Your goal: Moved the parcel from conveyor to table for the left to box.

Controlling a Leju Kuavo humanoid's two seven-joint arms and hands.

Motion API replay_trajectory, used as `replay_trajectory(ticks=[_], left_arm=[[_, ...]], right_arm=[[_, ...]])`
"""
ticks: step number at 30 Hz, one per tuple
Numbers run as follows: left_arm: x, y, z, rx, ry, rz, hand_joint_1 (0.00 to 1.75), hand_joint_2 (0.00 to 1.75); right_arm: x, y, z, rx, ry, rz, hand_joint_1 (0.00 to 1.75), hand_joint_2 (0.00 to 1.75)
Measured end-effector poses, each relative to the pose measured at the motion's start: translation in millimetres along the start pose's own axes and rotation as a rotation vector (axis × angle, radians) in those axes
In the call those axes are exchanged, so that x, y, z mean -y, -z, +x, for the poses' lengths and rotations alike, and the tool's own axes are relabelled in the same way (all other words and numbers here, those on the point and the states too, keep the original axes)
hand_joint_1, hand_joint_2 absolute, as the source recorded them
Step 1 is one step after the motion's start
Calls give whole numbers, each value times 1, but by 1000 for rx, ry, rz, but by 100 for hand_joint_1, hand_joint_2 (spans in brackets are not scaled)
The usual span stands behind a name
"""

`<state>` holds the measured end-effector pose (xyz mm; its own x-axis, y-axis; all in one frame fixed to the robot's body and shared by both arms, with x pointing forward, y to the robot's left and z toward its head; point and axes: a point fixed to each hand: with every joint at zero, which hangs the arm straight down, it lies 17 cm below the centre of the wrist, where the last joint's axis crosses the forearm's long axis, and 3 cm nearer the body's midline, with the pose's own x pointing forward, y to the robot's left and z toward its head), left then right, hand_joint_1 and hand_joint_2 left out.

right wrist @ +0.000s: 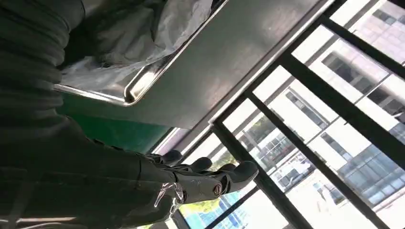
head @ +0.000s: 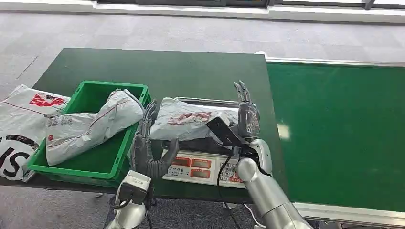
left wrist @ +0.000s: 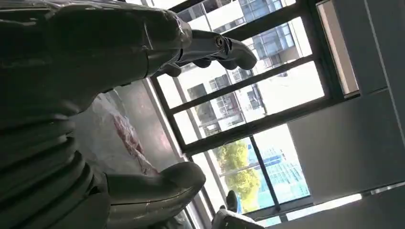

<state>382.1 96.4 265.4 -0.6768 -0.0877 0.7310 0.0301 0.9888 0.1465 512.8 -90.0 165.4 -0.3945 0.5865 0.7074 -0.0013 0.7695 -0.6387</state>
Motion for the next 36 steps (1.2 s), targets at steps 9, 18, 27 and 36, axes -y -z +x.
replay_trajectory(ticks=[9,18,27,36], left_arm=[[0,-1,0,-2,0,-1,0,175],[0,-1,-1,-2,2,-4,0,175],[1,-2,-1,2,9,-17,0,175],[-1,-3,1,9,16,-22,0,175]], right_arm=[[19,-3,-5,-6,26,-48,0,175],[31,-4,-5,-5,27,-67,0,175],[-34,-18,-25,-66,-82,278,0,175],[-57,-22,-34,-59,-113,370,0,175]])
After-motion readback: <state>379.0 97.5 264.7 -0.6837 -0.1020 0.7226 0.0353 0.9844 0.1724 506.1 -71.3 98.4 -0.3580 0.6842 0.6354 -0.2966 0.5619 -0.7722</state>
